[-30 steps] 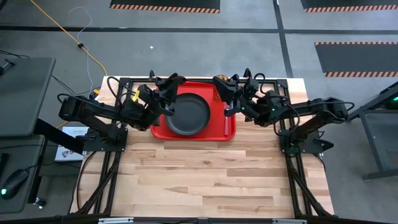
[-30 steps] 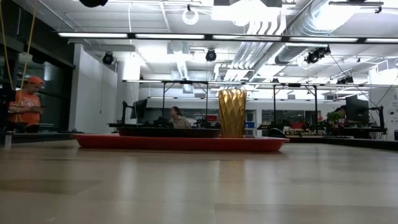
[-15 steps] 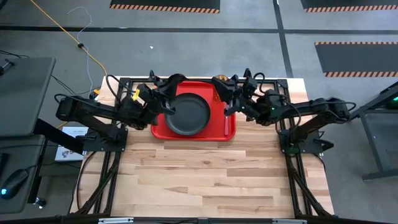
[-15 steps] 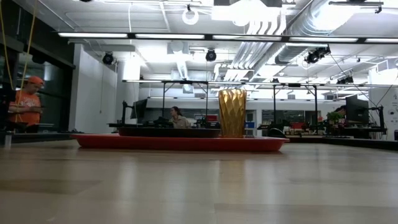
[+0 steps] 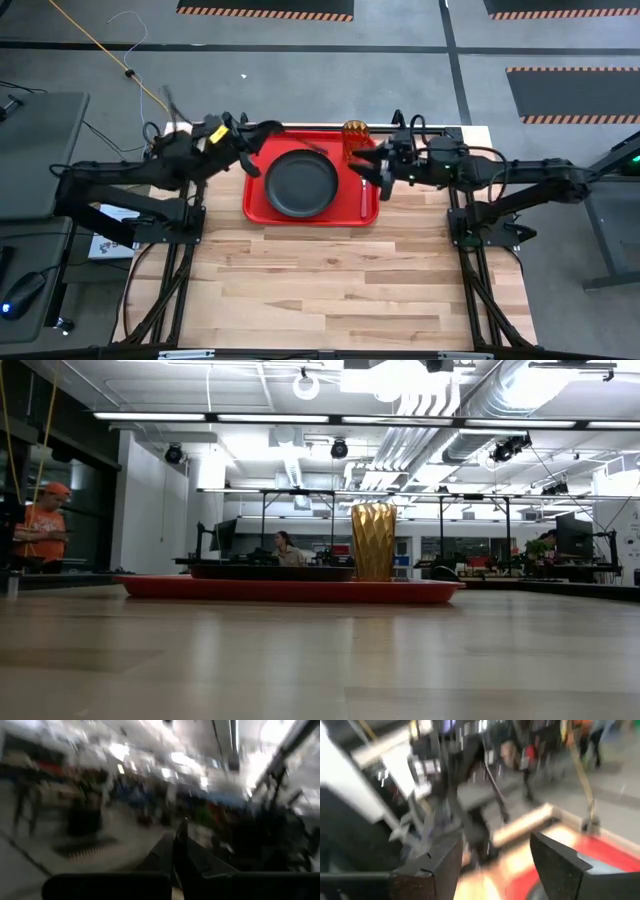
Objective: Pick and place plate/cup/fork/spoon on tray
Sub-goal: Put the black spoon on the red serving tray to right of the black plate
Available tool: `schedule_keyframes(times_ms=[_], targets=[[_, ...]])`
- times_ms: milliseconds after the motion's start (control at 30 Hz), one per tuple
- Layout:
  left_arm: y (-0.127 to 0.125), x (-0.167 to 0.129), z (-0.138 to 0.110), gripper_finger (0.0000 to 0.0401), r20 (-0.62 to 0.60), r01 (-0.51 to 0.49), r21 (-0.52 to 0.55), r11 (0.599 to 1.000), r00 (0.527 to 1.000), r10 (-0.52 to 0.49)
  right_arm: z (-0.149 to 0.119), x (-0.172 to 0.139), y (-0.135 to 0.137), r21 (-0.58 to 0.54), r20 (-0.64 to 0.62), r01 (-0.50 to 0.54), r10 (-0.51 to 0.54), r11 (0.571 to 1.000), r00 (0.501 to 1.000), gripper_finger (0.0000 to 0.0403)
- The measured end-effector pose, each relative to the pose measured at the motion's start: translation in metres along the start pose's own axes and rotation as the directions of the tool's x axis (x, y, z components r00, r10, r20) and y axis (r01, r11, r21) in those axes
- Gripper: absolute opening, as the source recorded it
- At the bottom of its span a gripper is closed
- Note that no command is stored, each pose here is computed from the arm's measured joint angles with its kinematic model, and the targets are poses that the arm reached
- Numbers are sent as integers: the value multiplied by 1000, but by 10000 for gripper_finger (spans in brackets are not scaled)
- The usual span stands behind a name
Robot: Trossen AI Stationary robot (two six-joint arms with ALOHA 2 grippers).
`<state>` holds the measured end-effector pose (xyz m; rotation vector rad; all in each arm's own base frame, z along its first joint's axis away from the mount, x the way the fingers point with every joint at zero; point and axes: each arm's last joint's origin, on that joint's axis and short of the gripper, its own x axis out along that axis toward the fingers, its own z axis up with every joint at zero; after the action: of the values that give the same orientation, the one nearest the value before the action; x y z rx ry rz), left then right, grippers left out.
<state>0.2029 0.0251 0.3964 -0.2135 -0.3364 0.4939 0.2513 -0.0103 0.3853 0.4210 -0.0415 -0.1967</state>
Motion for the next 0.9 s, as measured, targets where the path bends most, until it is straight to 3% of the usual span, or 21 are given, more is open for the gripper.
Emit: schedule_keyframes(times_ms=[100,233,333,467,633,900], targets=[[5,4,-1,1,-200,70,-44,997,977,-77,-10,0,-8,45,-151,-31,37,998,988,228],[6,20,-21,1,-422,132,-145,981,888,-182,-24,12,-14,84,-282,-88,109,993,953,223],[3,34,-44,1,-511,151,-214,965,825,-242,-37,26,-15,103,-345,-128,156,986,926,219],[2,50,-75,1,-599,123,-258,958,758,-259,-55,43,-16,159,-414,-176,228,971,881,215],[0,64,-104,1,-653,120,-301,946,697,-296,-75,59,-21,220,-479,-156,246,963,842,215],[-3,74,-119,1,-654,143,-355,924,669,-354,-90,69,-26,233,-517,-119,227,965,825,214]])
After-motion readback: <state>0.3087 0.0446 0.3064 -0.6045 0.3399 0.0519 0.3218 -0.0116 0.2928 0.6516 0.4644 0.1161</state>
